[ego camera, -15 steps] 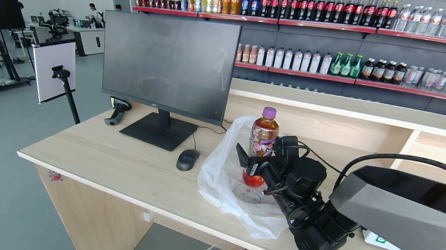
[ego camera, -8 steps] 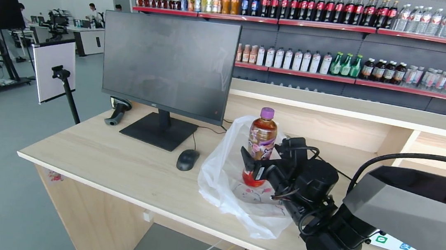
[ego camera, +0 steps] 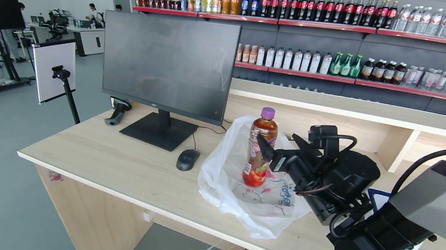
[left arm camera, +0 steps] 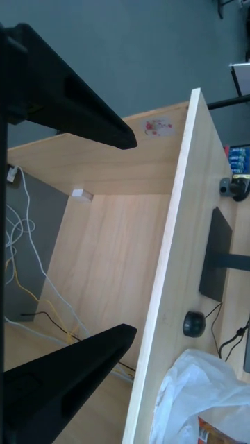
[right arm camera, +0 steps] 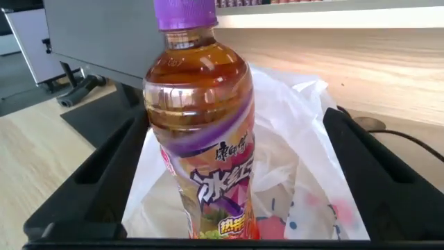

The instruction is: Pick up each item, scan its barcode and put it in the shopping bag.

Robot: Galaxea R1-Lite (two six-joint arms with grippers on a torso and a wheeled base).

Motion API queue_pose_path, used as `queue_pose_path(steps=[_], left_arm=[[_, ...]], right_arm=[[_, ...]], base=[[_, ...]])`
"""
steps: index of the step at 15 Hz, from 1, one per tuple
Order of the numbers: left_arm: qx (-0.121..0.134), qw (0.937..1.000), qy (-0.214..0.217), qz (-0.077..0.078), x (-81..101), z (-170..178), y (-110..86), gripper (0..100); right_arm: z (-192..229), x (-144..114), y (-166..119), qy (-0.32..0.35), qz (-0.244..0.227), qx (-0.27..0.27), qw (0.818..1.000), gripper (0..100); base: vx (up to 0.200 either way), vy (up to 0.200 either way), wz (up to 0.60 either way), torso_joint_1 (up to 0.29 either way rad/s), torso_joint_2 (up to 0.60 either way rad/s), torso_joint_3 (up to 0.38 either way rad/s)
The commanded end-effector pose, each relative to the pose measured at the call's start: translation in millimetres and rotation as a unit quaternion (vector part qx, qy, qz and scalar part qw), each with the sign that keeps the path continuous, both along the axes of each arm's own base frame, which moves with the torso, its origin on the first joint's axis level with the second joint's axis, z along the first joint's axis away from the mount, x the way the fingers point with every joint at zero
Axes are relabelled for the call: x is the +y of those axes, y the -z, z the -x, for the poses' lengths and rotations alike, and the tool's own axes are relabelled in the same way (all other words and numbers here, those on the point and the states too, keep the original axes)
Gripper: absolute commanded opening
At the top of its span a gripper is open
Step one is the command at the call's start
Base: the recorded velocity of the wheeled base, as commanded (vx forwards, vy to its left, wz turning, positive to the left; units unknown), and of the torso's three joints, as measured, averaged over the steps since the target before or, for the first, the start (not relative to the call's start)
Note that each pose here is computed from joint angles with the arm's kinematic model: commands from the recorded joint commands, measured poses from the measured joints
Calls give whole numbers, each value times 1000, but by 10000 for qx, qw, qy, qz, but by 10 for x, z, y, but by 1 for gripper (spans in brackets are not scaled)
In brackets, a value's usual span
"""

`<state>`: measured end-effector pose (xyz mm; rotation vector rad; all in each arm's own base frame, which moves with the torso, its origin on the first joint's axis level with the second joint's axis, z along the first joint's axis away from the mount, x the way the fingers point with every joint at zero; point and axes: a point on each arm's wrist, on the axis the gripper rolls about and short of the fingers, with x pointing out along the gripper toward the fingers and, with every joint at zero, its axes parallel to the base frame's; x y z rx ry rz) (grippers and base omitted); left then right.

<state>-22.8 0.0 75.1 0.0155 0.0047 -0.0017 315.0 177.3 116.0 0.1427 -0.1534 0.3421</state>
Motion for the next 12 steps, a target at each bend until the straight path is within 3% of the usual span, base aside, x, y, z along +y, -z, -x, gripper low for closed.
queue_pose_path(steps=[1, 3, 9, 12], left_arm=[[0, 10000, -1, 1, 0, 0, 0, 100], [0, 10000, -1, 9, 0, 0, 0, 100], [0, 10000, -1, 9, 0, 0, 0, 100], [0, 10000, -1, 9, 0, 0, 0, 100]], right_arm=[[83, -71, -204, 21, -140, -218, 9997, 100], [103, -70, -256, 8, -171, -286, 9994, 100], [54, -17, -341, -25, -287, -469, 9985, 100], [68, -25, -370, -25, -306, -502, 9983, 100]], base=[[0, 0, 0, 0, 0, 0], [0, 0, 0, 0, 0, 0], [-200, 0, 0, 6, 5, 2], [0, 0, 0, 0, 0, 0]])
